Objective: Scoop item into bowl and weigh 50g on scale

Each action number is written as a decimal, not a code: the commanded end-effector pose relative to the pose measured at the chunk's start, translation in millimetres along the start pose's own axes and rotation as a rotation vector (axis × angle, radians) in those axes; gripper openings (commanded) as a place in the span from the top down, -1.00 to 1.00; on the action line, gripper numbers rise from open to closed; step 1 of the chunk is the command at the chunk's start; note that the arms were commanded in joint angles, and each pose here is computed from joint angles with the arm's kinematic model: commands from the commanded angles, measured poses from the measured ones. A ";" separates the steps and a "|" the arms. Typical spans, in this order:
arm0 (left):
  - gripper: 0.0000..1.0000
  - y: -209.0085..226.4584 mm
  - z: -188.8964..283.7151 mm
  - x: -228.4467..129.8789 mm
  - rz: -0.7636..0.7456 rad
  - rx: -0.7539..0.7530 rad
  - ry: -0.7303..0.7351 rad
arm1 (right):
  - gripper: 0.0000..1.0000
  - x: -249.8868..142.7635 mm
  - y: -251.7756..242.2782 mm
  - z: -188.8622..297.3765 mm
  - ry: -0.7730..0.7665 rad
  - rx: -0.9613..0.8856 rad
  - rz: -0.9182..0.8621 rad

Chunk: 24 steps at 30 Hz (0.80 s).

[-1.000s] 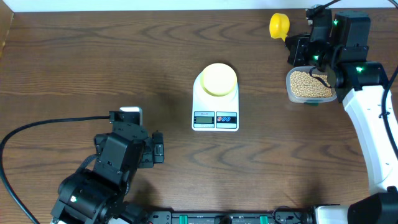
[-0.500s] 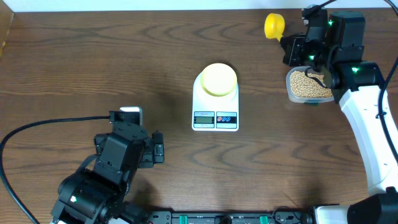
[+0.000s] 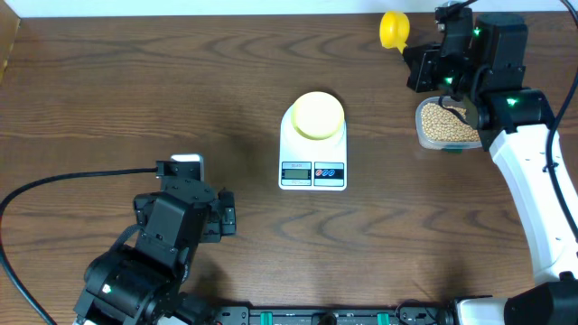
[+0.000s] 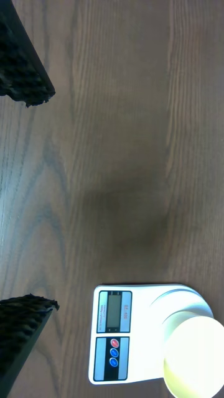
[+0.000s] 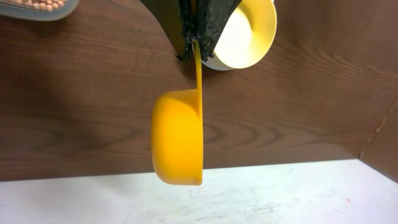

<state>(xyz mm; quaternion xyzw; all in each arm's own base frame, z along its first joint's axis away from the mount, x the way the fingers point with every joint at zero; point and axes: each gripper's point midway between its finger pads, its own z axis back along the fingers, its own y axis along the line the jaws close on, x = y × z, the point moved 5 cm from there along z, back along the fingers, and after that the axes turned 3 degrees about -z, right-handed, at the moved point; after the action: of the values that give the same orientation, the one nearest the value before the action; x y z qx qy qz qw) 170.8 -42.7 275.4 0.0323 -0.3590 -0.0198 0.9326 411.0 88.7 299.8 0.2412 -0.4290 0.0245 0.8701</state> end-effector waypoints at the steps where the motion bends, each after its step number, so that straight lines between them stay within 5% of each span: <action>1: -1.00 3.4 0.0 0.7 -0.006 0.023 -0.005 | 0.98 1.8 5.7 1.4 -0.008 0.010 0.000; 24: -1.00 4.0 0.1 3.0 -0.004 0.030 -0.017 | 0.98 2.3 10.8 -2.8 -0.029 -0.043 0.024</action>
<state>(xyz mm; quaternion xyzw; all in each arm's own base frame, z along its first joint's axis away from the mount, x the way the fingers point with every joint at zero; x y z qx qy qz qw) 170.9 -42.6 275.5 0.0326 -0.3595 -0.0195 0.9324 408.8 103.7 299.9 0.2386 -0.4295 0.0356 0.8702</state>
